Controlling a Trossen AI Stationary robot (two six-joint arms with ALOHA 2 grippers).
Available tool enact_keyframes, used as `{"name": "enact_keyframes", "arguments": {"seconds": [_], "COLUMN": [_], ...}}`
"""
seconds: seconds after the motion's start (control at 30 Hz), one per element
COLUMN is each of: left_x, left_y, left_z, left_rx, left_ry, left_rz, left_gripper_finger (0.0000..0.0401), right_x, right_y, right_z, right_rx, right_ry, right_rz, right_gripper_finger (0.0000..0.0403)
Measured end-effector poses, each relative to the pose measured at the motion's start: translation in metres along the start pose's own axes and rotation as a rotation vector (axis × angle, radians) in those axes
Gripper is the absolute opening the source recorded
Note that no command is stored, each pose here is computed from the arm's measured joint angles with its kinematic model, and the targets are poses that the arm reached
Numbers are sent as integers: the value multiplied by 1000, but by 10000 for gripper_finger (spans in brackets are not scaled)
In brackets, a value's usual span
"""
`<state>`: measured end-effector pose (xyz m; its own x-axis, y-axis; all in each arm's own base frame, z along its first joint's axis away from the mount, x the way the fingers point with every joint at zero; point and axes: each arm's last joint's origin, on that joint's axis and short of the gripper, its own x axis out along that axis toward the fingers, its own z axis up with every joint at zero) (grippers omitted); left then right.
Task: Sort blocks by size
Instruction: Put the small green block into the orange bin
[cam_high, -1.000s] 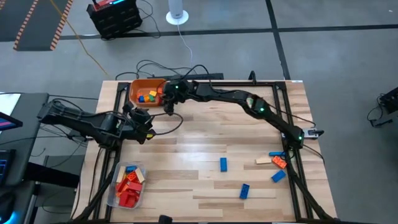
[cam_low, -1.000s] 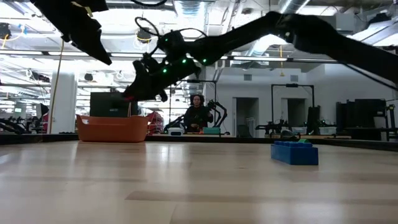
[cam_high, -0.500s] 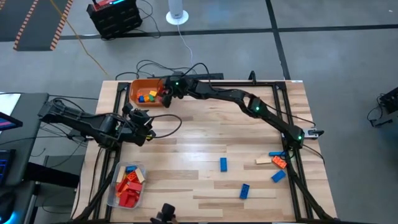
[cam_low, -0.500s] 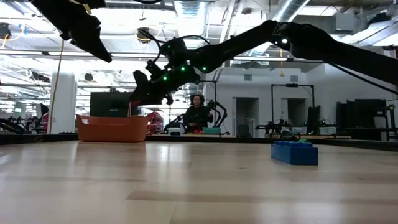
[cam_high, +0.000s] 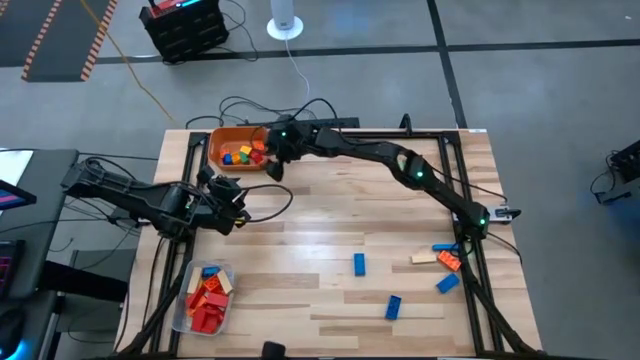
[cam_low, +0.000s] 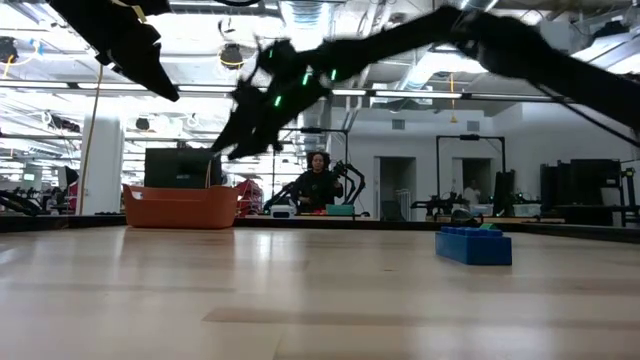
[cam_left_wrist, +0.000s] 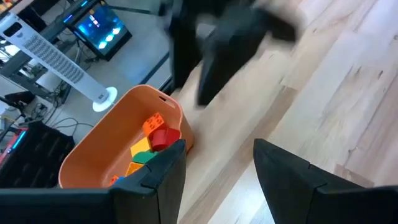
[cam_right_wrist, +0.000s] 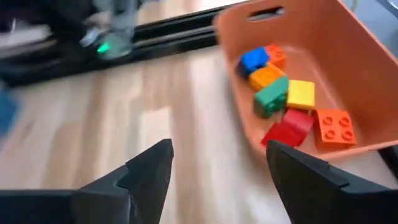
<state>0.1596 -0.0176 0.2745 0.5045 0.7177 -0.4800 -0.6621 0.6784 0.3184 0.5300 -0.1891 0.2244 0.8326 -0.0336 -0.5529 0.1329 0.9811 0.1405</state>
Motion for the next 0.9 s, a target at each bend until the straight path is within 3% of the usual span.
{"name": "enact_keyframes", "arguments": {"seconds": [0.13,0.3,0.53,0.7,0.9], "left_x": [0,0,0,0,0], "left_y": [0,-1,-1,0,2], "left_z": [0,0,-1,-3,-6], "left_rx": [-5,-27,-26,-6,7], "left_ry": [-1,12,28,52,76], "left_rz": [-2,-25,-38,-47,-35], "left_gripper_finger": [180,180,180,180,180], "right_x": [-34,-58,-55,-60,-108], "right_y": [18,11,3,2,11], "right_z": [10,-8,-45,-62,-58], "right_rx": [-99,-143,-116,-136,-146], "right_ry": [136,407,622,752,793], "right_rz": [5,19,41,-131,-254], "right_gripper_finger": [281,281,281,281,281]}}
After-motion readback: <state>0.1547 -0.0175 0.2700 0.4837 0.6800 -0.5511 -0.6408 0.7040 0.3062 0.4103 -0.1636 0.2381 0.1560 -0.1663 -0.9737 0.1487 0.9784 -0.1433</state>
